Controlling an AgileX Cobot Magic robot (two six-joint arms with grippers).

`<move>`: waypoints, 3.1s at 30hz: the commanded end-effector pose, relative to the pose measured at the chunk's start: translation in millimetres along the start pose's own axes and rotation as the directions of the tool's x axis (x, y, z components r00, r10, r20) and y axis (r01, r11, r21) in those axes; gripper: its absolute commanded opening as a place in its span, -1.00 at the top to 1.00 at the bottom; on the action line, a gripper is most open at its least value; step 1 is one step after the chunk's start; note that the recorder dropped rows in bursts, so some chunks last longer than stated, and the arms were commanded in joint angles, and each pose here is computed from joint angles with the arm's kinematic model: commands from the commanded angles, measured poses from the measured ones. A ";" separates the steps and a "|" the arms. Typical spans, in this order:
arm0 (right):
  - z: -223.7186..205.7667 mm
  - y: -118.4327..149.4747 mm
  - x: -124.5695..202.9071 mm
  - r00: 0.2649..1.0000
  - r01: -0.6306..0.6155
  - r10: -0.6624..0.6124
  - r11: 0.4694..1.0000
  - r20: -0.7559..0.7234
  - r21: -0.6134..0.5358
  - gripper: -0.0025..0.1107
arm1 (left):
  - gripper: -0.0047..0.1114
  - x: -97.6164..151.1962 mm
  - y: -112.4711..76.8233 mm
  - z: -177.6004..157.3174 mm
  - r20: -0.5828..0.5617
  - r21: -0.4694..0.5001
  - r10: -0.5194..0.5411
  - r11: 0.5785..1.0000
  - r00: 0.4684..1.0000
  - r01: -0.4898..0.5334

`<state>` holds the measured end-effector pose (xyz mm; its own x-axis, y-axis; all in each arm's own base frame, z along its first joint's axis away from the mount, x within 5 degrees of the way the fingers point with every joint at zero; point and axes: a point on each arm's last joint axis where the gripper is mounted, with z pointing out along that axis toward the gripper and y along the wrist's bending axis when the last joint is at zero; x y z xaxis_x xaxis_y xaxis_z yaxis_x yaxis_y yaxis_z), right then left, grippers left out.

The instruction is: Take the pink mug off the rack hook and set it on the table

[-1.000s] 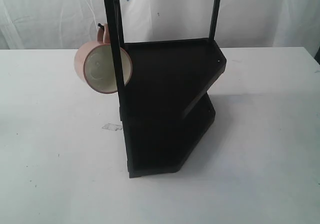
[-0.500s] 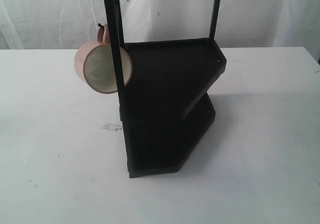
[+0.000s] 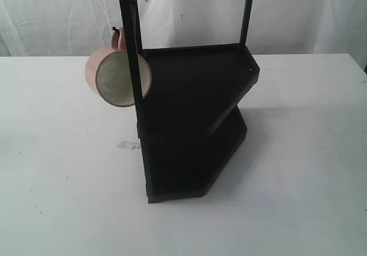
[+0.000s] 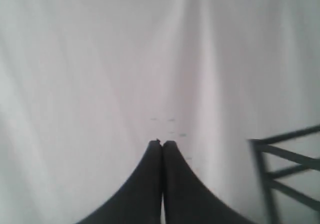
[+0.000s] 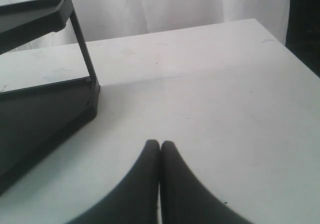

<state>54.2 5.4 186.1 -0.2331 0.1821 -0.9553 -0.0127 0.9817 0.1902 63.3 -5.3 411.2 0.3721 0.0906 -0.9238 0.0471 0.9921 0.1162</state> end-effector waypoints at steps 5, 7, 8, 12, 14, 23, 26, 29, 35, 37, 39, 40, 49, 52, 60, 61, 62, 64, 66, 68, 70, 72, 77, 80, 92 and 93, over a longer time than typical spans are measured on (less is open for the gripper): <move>0.0 -0.5 0.8 1.000 -0.001 0.001 1.000 0.008 0.004 0.96 | 0.92 24.1 50.7 -16.5 -0.274 -0.549 -0.054 0.828 0.960 -0.111; 0.0 -0.5 0.8 1.000 -0.001 0.001 1.000 0.008 0.004 0.96 | 0.92 41.5 48.4 -19.2 -0.440 -0.494 -0.020 0.840 0.898 -0.224; 0.0 -0.5 0.8 1.000 -0.001 0.001 1.000 0.008 0.004 0.96 | 0.92 49.0 46.4 -19.8 -0.498 -0.458 -0.005 0.851 0.867 -0.258; 0.0 -0.5 0.8 1.000 -0.001 0.001 1.000 0.008 0.004 0.96 | 0.92 81.0 32.4 -25.0 -0.709 -0.208 0.104 0.914 0.697 -0.348; 0.0 -0.5 0.8 1.000 -0.001 0.001 1.000 0.008 0.004 0.96 | 0.92 92.7 21.6 -29.4 -0.777 -0.081 0.123 0.953 0.618 -0.292; 0.0 -0.5 0.8 1.000 -0.001 0.001 1.000 0.008 0.004 0.96 | 0.92 105.6 -23.0 -40.0 -0.858 0.062 -0.053 0.977 0.512 0.204; 0.0 -0.5 0.8 1.000 -0.001 0.001 1.000 0.008 0.004 0.96 | 0.79 97.6 -32.3 -31.9 -0.802 0.067 -0.149 0.939 0.578 0.336; 0.0 -0.5 0.8 1.000 -0.001 0.001 1.000 0.008 0.004 0.96 | 0.32 90.2 -42.9 -21.1 -0.726 0.198 -0.135 0.898 0.675 0.393; 0.0 -0.5 0.8 1.000 -0.001 0.001 1.000 0.008 0.004 0.96 | -0.10 112.3 -59.2 20.2 -0.657 0.281 -0.216 0.819 0.722 0.500; 0.0 -0.5 0.8 1.000 -0.001 0.001 1.000 0.008 0.004 0.96 | -0.10 120.4 -63.2 33.7 -0.646 0.312 -0.210 0.805 0.734 0.505; 0.0 -0.5 0.8 1.000 -0.001 0.001 1.000 0.008 0.004 0.96 | -0.11 123.4 -68.1 44.5 -0.613 0.359 -0.227 0.773 0.757 0.523; 0.0 -0.5 0.8 1.000 -0.001 0.001 1.000 0.008 0.004 0.96 | -0.12 123.8 -68.7 48.4 -0.597 0.369 -0.235 0.769 0.767 0.522; 0.0 -0.5 0.8 1.000 -0.001 0.001 1.000 0.008 0.004 0.96 | -0.13 124.9 -72.5 90.6 -0.545 0.420 -0.195 0.778 0.815 0.467; 0.0 -0.5 0.8 1.000 -0.001 0.001 1.000 0.008 0.004 0.96 | -0.13 130.0 -77.5 100.0 -0.530 0.465 -0.109 0.792 0.841 0.395; 0.0 -0.5 0.8 1.000 -0.001 0.001 1.000 0.008 0.004 0.96 | -0.13 139.4 -87.4 103.3 -0.534 0.479 0.035 0.836 0.845 0.268; 0.0 -0.5 0.8 1.000 -0.001 0.001 1.000 0.008 0.004 0.96 | -0.13 140.6 -88.2 103.5 -0.535 0.478 0.050 0.841 0.844 0.253; 0.0 -0.5 0.8 1.000 -0.001 0.001 1.000 0.008 0.004 0.96 | -0.13 141.8 -89.4 103.5 -0.534 0.480 0.065 0.844 0.843 0.239; 0.0 -0.5 0.8 1.000 -0.001 0.001 1.000 0.008 0.004 0.96 | -0.13 144.6 -91.7 105.4 -0.542 0.479 0.078 0.847 0.837 0.231; 0.0 -0.5 0.8 1.000 -0.001 0.001 1.000 0.008 0.004 0.96 | -0.13 146.0 -95.0 108.1 -0.548 0.478 0.087 0.849 0.832 0.226; 0.0 -0.5 0.8 1.000 -0.001 0.001 1.000 0.008 0.004 0.96 | -0.13 148.2 -96.9 112.5 -0.558 0.464 0.099 0.860 0.824 0.211; 0.0 -0.5 0.8 1.000 -0.001 0.001 1.000 0.008 0.004 0.96 | -0.13 149.1 -97.5 117.8 -0.563 0.448 0.106 0.872 0.820 0.195; 0.0 -0.5 0.8 1.000 -0.001 0.001 1.000 0.008 0.004 0.96 | -0.12 151.1 -97.8 122.9 -0.570 0.438 0.110 0.879 0.815 0.188; 0.0 -0.5 0.8 1.000 -0.001 0.001 1.000 0.008 0.004 0.96 | -0.12 160.7 -94.8 131.5 -0.589 0.410 0.161 0.904 0.792 0.121; 0.0 -0.5 0.8 1.000 -0.001 0.001 1.000 0.008 0.004 0.96 | -0.12 162.7 -93.3 132.1 -0.587 0.411 0.190 0.907 0.787 0.088; 0.0 -0.5 0.8 1.000 -0.001 0.001 1.000 0.008 0.004 0.96 | -0.12 152.2 -94.3 157.0 -0.582 0.351 0.124 0.930 0.804 0.111; 0.0 -0.5 0.8 1.000 -0.001 0.001 1.000 0.008 0.004 0.96 | -0.12 154.3 -97.9 161.4 -0.582 0.369 0.127 0.922 0.803 0.122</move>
<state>54.2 5.4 186.1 -0.2338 0.1836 -0.9548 -0.0129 0.9813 0.1919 260.7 -95.9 314.5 -0.2344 0.2685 -0.9343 0.4026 0.9016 0.1581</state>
